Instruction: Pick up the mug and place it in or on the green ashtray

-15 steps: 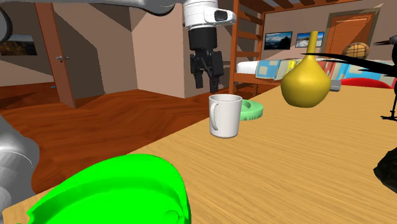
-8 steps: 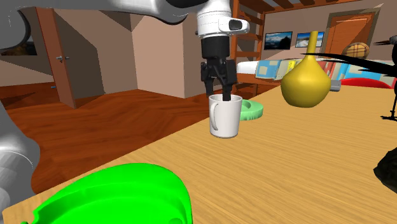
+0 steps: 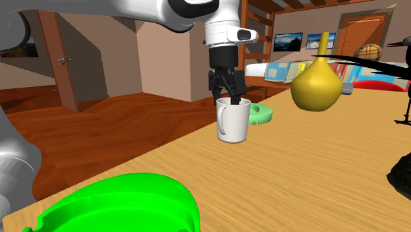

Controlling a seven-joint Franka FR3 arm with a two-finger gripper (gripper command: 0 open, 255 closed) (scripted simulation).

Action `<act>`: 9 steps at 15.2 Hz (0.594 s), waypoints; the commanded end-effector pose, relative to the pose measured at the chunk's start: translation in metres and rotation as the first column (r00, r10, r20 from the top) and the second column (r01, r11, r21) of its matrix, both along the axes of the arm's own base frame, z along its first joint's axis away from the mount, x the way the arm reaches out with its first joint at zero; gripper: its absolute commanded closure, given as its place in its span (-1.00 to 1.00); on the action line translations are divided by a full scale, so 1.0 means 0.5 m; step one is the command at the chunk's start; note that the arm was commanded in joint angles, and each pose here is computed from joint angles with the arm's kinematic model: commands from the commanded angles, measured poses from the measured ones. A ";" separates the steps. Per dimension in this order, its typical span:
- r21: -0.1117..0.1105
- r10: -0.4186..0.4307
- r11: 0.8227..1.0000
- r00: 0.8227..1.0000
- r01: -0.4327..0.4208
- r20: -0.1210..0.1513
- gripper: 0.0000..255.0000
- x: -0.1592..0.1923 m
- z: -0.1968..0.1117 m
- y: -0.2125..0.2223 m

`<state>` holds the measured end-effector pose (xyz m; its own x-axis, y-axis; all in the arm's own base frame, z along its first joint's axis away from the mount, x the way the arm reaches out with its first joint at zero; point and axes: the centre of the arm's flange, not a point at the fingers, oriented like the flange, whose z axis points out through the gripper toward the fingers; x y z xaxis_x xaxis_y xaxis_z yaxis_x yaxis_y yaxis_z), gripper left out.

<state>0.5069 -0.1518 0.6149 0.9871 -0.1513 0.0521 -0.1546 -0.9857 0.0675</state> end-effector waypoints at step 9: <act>0.000 0.000 1.000 1.000 0.000 0.000 1.00 0.000 0.000 0.000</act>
<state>0.5068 -0.1518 0.6148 0.9871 -0.1513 0.0521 -0.1547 -0.9857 0.0675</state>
